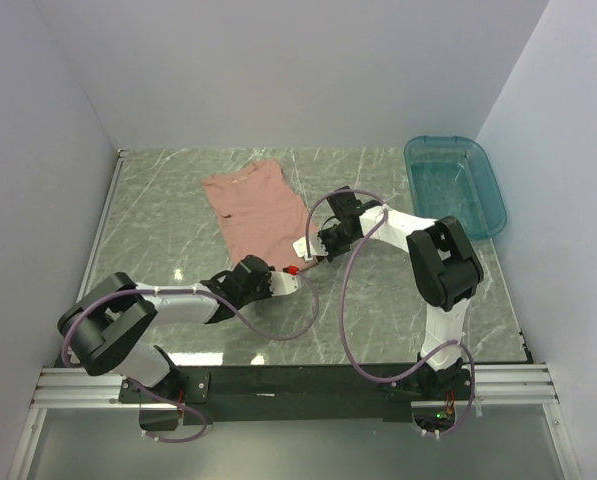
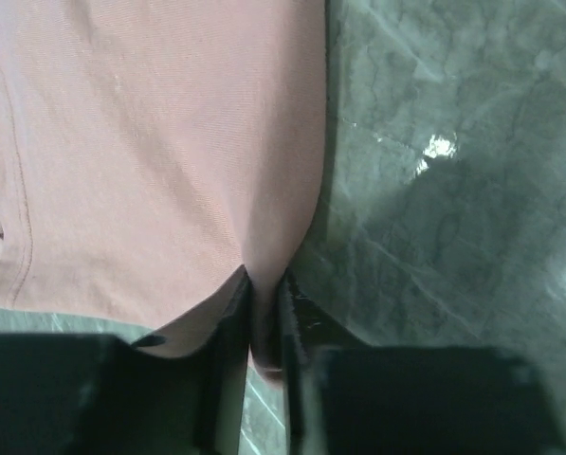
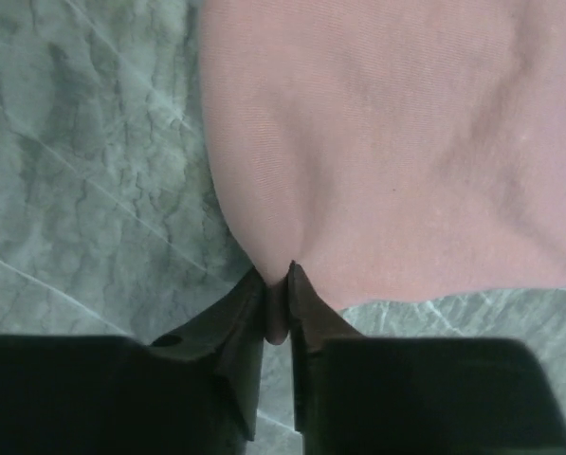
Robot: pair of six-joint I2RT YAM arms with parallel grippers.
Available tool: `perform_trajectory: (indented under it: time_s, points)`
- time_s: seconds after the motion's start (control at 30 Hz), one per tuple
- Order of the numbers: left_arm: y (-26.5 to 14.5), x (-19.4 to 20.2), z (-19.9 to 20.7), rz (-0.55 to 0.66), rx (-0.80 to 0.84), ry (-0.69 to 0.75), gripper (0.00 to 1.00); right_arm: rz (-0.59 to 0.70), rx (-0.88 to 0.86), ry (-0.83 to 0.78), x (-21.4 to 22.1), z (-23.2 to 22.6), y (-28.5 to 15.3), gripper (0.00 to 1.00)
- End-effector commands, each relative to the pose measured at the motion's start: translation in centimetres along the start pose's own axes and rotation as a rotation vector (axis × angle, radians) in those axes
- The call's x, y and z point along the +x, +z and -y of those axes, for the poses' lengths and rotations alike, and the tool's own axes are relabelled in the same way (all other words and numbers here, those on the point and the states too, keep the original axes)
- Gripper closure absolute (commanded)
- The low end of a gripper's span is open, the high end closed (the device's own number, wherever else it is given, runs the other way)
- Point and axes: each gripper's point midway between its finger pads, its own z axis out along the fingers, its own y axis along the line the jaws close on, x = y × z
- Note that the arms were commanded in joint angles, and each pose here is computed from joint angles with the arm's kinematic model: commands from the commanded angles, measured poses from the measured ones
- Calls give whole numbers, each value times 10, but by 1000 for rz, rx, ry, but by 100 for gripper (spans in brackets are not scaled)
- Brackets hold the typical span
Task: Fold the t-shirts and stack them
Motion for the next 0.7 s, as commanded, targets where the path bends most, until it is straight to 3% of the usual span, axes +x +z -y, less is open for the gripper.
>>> perform_trajectory:
  time_s: [0.0, 0.03, 0.1, 0.3, 0.47, 0.53, 0.57, 0.67]
  points:
    - [4, 24, 32, -82, 135, 22, 82, 12, 2, -7, -4, 3, 0, 87]
    - [4, 24, 34, -82, 149, 23, 91, 16, -3, -4, -5, 1, -2, 91]
    - [3, 16, 38, -57, 177, 24, 99, 22, -3, -7, -9, 1, -11, 100]
    - [-18, -17, 69, 47, 291, 69, 99, 107, -24, 35, -26, -30, -53, 100]
    - [-65, -53, 138, 120, 478, 147, 100, 135, -160, 111, -35, -126, -77, 100]
    - [-86, -67, 164, 164, 535, 162, 99, 126, -140, 88, -44, -150, -90, 100]
    - [-92, -70, 172, 175, 547, 164, 100, 129, -181, 105, -45, -178, -86, 100]
    - [-107, -82, 187, 209, 574, 164, 100, 126, -147, 81, -56, -206, -98, 100]
